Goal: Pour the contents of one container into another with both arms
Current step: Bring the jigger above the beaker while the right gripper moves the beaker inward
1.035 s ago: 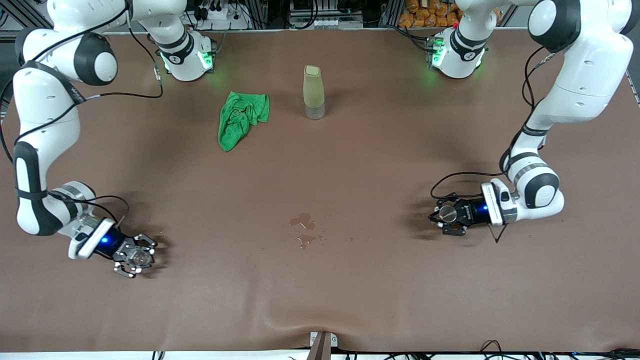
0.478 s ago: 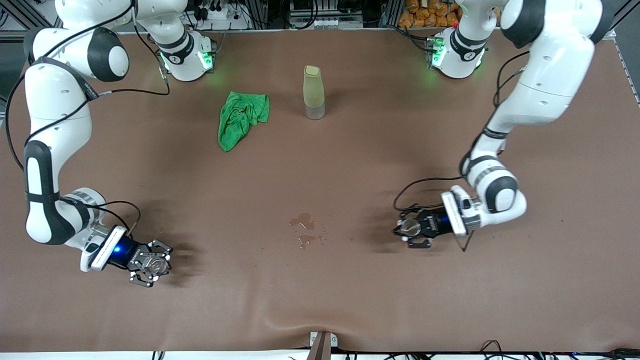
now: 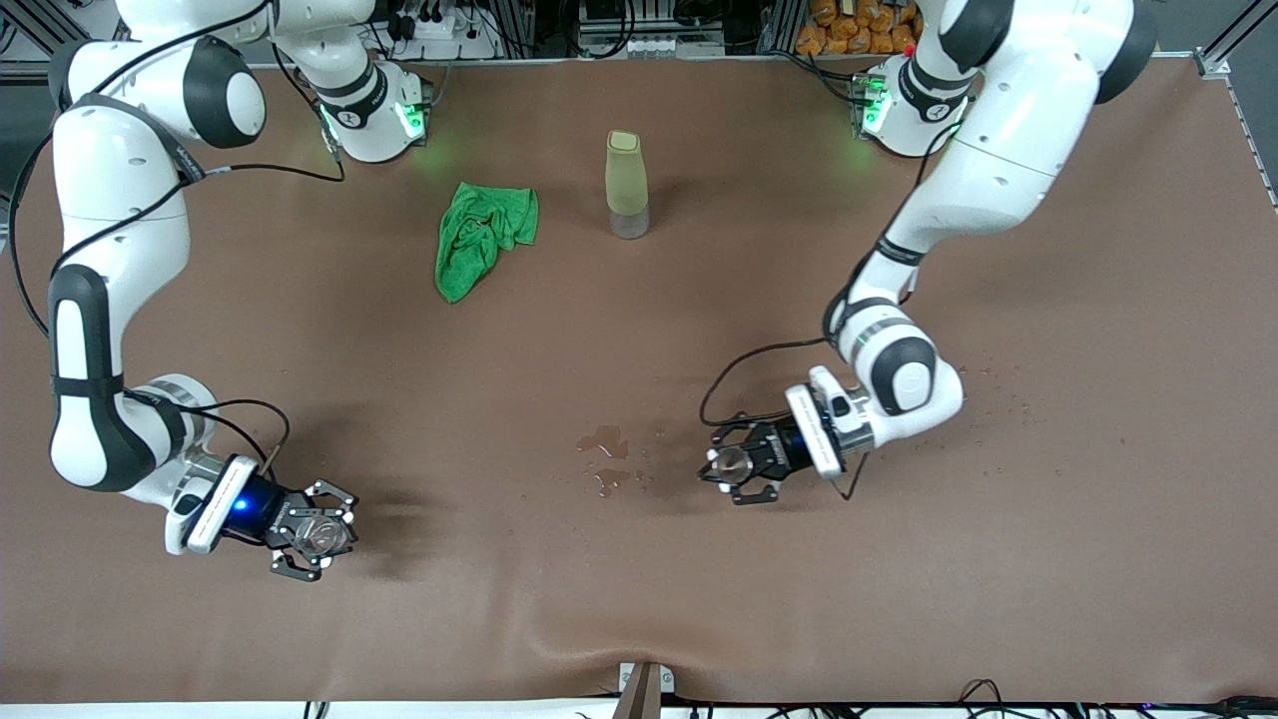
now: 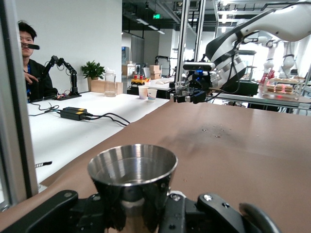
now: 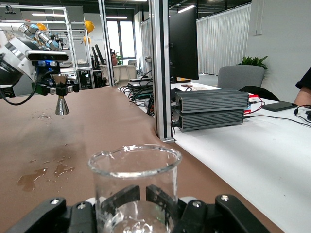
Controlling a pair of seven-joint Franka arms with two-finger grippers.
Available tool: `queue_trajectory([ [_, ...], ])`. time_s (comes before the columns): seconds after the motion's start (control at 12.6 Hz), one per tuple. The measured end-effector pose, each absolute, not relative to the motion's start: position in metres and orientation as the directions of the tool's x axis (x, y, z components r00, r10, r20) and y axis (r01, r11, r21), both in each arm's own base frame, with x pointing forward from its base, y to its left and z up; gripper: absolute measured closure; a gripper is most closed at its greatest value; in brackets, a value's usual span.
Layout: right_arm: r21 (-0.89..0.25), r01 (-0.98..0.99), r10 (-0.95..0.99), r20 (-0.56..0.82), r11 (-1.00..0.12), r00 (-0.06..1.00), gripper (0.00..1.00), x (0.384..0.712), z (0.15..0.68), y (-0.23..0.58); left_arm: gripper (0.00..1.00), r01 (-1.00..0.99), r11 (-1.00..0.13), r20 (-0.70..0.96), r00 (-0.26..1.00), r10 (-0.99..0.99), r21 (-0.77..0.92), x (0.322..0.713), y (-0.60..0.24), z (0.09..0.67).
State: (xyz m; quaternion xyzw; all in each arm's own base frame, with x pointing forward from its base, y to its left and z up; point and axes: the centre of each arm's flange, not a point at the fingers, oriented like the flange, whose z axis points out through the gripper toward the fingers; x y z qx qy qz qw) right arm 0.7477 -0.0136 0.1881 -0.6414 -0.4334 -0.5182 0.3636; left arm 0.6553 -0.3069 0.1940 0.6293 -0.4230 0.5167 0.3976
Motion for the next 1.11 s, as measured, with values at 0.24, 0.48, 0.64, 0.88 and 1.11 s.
queue_trajectory([
  [0.24, -0.047, 0.935, 0.18, 0.977, -0.353, 0.117, 0.86, 0.745, 0.203, 0.01, 0.91, -0.943, -0.327, 0.987, 0.101, -0.123, 0.056, 0.658, -0.34, 0.212],
  [0.48, -0.098, 0.939, 0.172, 0.972, -0.329, 0.162, 0.86, 0.74, 0.223, 0.047, 0.91, -0.951, -0.307, 0.991, 0.065, -0.119, 0.025, 0.656, -0.37, 0.228],
  [0.64, -0.129, 0.943, 0.166, 0.968, -0.306, 0.187, 0.86, 0.739, 0.234, 0.075, 0.91, -0.956, -0.292, 0.992, 0.048, -0.116, 0.012, 0.652, -0.386, 0.236],
  [0.88, -0.201, 0.929, 0.146, 0.956, -0.312, 0.256, 0.86, 0.737, 0.261, 0.115, 0.91, -0.956, -0.294, 0.993, 0.048, -0.108, 0.014, 0.648, -0.401, 0.24],
  [1.11, -0.3, 0.888, 0.107, 0.929, -0.348, 0.355, 0.86, 0.723, 0.304, 0.164, 0.91, -0.96, -0.28, 0.992, 0.042, -0.118, 0.007, 0.64, -0.415, 0.239],
])
